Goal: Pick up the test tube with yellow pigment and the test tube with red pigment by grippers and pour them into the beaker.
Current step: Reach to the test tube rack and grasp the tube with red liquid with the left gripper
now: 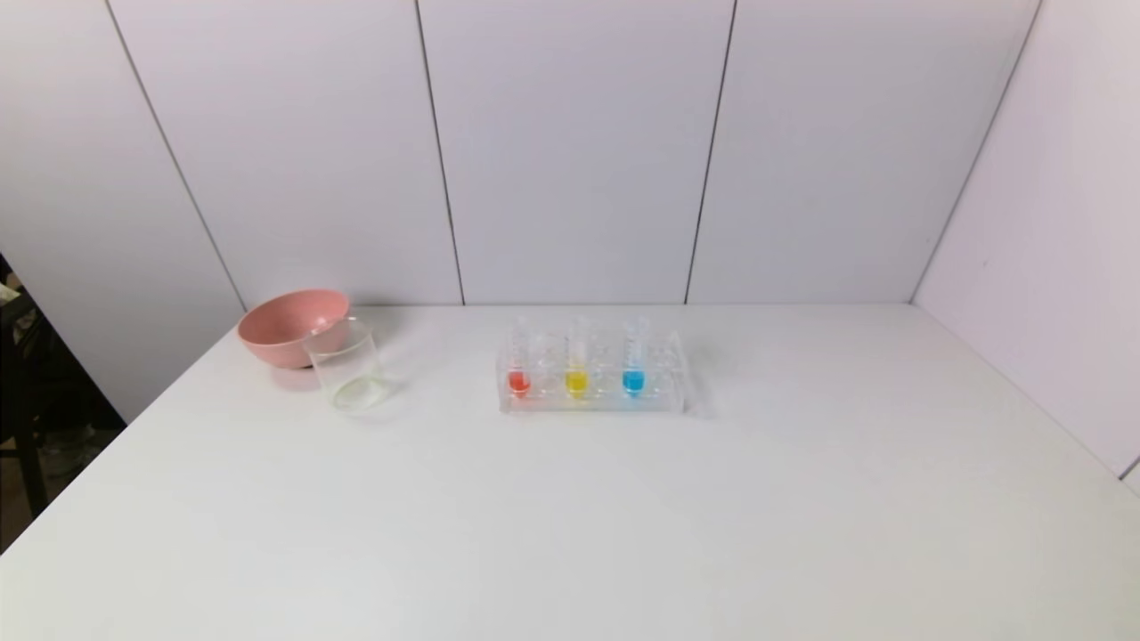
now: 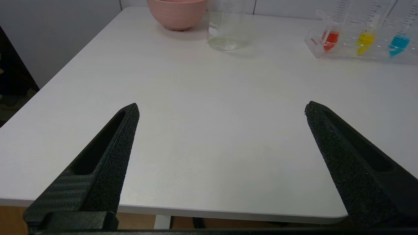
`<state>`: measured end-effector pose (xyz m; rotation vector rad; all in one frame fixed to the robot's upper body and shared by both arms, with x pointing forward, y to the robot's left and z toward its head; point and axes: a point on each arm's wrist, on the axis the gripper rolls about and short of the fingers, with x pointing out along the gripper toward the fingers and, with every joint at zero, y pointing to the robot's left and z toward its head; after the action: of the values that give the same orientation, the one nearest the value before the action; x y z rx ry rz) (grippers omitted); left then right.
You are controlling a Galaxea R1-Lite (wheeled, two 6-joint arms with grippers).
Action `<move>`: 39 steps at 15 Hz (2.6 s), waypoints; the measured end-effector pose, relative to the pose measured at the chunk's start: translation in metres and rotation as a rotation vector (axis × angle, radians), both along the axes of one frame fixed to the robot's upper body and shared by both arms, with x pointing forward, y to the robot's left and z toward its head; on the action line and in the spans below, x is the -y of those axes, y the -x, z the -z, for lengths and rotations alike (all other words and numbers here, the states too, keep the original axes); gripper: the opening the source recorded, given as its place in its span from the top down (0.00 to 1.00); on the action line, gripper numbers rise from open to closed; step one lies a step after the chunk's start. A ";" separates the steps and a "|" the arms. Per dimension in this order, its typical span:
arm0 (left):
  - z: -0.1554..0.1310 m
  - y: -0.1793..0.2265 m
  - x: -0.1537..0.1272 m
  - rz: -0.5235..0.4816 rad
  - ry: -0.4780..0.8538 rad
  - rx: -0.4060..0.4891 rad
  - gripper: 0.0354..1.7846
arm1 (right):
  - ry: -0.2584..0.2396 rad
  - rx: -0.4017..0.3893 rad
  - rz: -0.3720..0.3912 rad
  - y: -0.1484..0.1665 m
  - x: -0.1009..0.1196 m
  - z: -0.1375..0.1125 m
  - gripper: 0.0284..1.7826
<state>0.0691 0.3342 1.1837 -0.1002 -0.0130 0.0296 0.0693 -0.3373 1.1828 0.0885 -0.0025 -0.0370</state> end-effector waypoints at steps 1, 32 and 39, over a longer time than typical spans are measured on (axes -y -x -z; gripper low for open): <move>0.000 0.000 0.000 0.000 -0.001 0.000 0.01 | 0.000 0.000 0.000 0.000 0.000 0.000 0.04; 0.001 0.000 0.000 -0.006 -0.036 -0.009 0.01 | 0.000 0.001 0.000 0.000 0.000 0.000 0.04; -0.021 0.006 0.000 0.005 -0.047 0.051 0.01 | 0.000 0.001 0.000 0.000 0.000 0.000 0.04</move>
<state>0.0627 0.3341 1.2045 -0.0540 -0.0642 0.0219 0.0693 -0.3373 1.1830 0.0885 -0.0040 -0.0373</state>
